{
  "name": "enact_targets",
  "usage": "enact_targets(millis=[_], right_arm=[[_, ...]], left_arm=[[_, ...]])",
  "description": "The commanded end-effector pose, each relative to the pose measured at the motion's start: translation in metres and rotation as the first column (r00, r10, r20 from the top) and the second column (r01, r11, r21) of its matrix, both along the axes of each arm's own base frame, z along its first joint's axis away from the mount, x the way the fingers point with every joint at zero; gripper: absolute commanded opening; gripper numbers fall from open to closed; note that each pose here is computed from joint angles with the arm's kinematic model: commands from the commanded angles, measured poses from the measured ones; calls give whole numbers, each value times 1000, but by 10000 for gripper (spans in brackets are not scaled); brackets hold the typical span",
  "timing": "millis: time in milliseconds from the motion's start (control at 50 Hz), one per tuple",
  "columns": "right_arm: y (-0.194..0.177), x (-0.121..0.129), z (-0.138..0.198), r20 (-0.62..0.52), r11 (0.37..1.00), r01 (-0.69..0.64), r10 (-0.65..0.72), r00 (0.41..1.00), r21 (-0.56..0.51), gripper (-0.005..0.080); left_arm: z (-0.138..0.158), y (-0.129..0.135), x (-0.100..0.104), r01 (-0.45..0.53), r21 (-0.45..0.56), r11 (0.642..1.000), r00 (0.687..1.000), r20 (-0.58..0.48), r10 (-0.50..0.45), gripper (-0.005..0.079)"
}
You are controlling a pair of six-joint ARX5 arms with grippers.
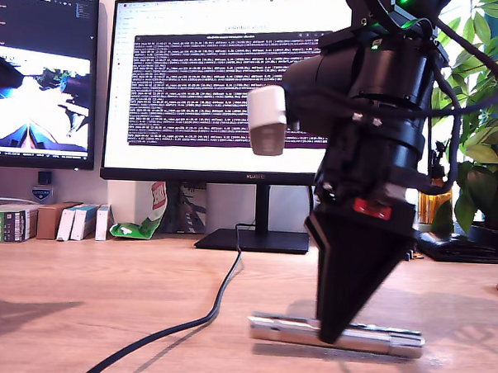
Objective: Pick the metallic laser pointer with your right arm, pass it to your left arm, then place it down to the left side of the table
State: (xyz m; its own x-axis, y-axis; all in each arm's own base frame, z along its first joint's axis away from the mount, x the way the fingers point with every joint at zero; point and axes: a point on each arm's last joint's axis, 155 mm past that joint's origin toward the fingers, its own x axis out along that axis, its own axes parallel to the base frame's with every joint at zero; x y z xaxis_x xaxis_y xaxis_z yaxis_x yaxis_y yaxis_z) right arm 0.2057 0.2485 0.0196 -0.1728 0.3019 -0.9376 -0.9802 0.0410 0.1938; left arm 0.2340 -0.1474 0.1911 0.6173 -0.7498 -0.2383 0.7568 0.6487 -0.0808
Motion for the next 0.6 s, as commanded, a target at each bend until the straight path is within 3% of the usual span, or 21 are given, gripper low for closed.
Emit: enact_targets(millis=[0, 120, 320, 460, 580], right_arm=[[12, 7, 26, 45, 998, 11, -14, 999, 68, -13], [27, 19, 65, 107, 987, 29, -46, 993, 156, -13], [52, 45, 142, 232, 948, 36, -114, 966, 315, -13], [74, 46, 190, 205, 898, 53, -156, 966, 437, -13], [87, 41, 211, 229, 879, 5, -130, 965, 477, -13]], left_arm=[[13, -4, -2, 26, -18, 1000, 999, 37, -25, -16], [28, -8, -3, 58, -44, 997, 994, 92, -54, 0], [67, -16, -8, 122, -128, 984, 974, 205, -94, 169], [98, -20, -16, 176, -186, 967, 950, 291, -117, 211], [119, -22, -21, 210, -217, 953, 926, 356, -123, 292]])
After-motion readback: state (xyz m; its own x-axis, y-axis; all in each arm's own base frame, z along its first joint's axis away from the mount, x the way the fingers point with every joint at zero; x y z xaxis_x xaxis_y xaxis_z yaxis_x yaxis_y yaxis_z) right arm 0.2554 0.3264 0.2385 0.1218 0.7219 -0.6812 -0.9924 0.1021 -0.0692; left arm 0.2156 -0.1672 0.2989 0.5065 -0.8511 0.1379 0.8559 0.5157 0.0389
